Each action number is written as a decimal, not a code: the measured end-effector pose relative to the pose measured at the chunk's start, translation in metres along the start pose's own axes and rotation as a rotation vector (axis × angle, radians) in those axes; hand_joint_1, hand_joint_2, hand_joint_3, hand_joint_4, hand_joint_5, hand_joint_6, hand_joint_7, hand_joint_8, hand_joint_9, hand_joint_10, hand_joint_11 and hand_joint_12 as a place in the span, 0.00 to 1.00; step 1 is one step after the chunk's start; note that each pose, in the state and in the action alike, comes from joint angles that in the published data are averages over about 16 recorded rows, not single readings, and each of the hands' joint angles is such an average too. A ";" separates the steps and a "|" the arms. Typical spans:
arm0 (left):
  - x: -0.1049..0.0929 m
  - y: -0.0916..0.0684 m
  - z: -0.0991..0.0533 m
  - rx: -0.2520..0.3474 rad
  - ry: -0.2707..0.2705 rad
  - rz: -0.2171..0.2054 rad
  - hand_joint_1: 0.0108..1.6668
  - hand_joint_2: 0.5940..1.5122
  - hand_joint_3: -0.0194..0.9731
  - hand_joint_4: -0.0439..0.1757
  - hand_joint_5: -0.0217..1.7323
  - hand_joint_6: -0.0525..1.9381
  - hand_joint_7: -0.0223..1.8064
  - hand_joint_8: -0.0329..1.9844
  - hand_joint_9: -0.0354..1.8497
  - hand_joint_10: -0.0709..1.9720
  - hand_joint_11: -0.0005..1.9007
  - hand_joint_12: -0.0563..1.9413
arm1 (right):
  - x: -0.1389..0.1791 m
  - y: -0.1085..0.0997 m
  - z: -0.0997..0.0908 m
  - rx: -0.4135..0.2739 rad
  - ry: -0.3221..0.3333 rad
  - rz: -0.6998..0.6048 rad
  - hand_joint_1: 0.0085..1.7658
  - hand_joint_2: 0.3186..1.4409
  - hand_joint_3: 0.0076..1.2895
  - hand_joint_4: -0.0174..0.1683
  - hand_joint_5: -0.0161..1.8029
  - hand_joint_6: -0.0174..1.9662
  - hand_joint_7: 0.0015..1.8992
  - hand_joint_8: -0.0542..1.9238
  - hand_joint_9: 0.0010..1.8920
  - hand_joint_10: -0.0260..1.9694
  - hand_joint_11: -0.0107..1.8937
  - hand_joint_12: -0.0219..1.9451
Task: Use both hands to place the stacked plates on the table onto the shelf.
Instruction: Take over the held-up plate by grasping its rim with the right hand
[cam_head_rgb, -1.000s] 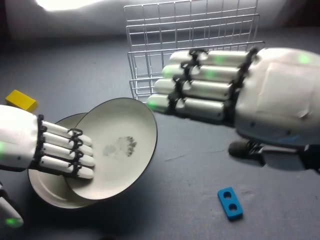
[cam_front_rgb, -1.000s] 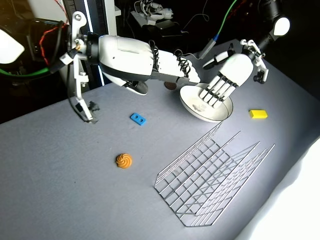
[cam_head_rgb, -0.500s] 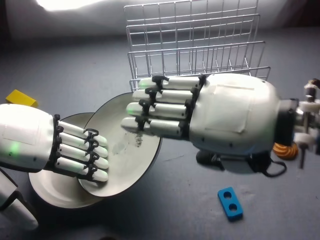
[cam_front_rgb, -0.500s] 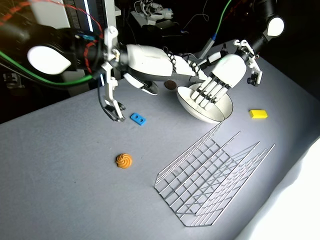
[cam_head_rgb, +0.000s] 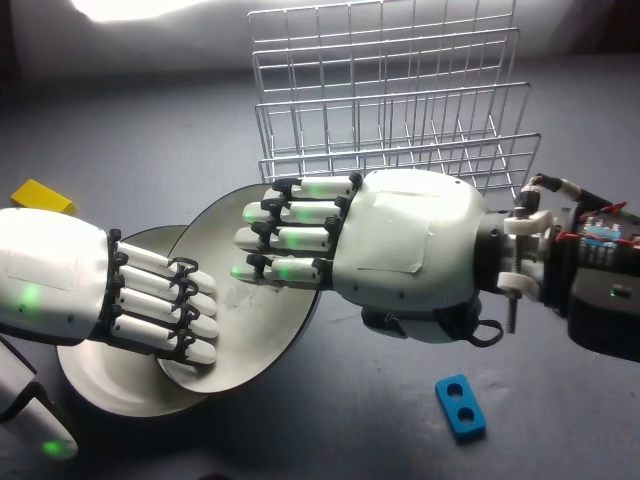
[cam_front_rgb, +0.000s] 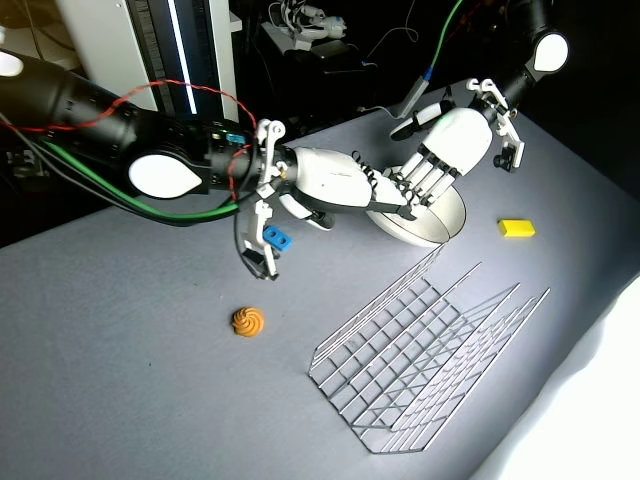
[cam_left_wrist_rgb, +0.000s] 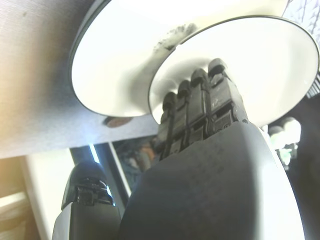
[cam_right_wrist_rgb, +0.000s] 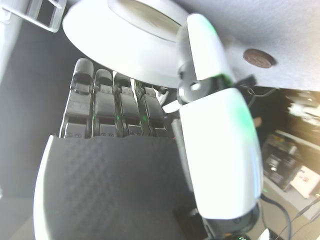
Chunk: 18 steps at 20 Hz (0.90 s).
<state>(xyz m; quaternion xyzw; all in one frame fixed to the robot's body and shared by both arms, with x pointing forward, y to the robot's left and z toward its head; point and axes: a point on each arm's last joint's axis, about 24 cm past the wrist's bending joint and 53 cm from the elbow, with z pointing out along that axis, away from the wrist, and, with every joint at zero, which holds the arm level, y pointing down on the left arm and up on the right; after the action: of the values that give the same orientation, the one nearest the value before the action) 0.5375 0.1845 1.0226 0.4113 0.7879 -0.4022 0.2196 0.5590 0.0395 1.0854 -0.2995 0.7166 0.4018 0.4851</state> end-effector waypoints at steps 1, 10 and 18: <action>0.000 0.000 0.000 0.000 0.000 0.000 0.00 0.58 0.04 0.21 0.06 0.03 0.05 0.03 0.05 0.04 0.01 0.03 | 0.002 0.000 0.004 -0.002 0.001 -0.002 0.67 0.73 0.01 0.09 0.10 0.02 0.04 0.03 0.03 0.02 0.02 0.19; -0.001 0.000 0.000 0.000 -0.001 0.001 0.00 0.58 0.03 0.21 0.06 0.03 0.05 0.03 0.05 0.04 0.01 0.03 | 0.010 0.001 0.029 -0.020 -0.010 -0.012 0.65 0.75 0.01 0.09 0.21 0.02 0.17 0.03 0.16 0.03 0.04 0.45; -0.002 0.000 0.000 0.000 -0.002 0.004 0.00 0.58 0.04 0.21 0.07 0.04 0.06 0.02 0.06 0.04 0.01 0.03 | 0.004 0.007 0.039 -0.043 -0.051 -0.018 0.63 0.70 0.01 0.11 0.36 0.17 0.36 0.12 0.39 0.04 0.21 0.63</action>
<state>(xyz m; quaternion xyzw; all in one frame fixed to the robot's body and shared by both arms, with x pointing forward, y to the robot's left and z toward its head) 0.5385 0.1839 1.0239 0.4123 0.7869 -0.4023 0.2214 0.5700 0.0763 1.0760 -0.3059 0.6924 0.4202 0.5004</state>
